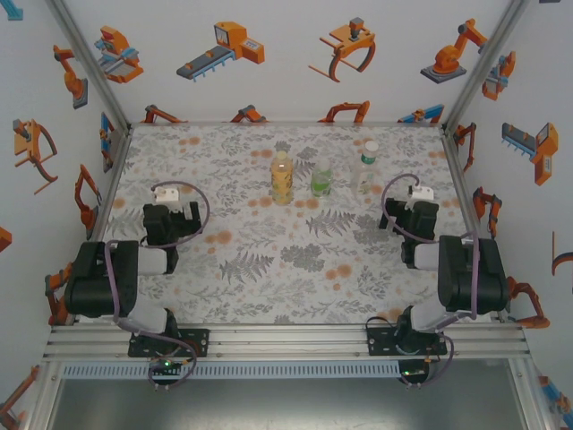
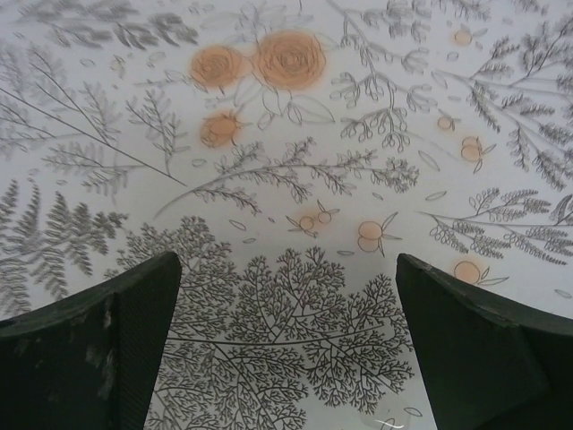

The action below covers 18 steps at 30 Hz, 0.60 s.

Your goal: Screw on the bottle caps

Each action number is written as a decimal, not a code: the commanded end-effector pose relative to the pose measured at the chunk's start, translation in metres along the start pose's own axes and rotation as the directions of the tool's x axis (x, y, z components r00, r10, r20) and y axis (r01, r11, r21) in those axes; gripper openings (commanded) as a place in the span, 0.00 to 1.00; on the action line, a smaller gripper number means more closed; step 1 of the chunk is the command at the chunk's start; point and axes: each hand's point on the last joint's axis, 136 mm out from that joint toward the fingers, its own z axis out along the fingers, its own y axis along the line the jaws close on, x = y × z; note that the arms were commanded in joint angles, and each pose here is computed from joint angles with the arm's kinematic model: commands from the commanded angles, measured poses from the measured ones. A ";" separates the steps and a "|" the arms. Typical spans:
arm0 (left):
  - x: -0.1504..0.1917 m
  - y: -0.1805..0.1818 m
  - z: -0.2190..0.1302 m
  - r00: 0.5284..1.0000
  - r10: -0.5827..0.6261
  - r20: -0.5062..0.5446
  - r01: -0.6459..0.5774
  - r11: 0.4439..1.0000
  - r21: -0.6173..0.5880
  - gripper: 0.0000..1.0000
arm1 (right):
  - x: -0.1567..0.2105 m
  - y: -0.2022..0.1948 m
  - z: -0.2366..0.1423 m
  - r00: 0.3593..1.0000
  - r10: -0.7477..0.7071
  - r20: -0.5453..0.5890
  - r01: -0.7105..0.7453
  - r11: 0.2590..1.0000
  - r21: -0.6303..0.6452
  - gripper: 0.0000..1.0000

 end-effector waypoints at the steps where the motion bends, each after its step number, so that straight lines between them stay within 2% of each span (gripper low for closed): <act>1: -0.022 0.001 0.007 0.999 -0.033 0.036 0.032 0.999 0.038 0.97 | -0.020 0.001 -0.001 0.997 0.012 0.077 -0.011 1.000 -0.009 0.99; 18: -0.022 0.007 0.009 0.998 -0.052 0.029 0.051 0.999 0.016 0.97 | -0.019 0.001 -0.001 0.997 0.012 0.074 -0.011 1.000 -0.012 0.99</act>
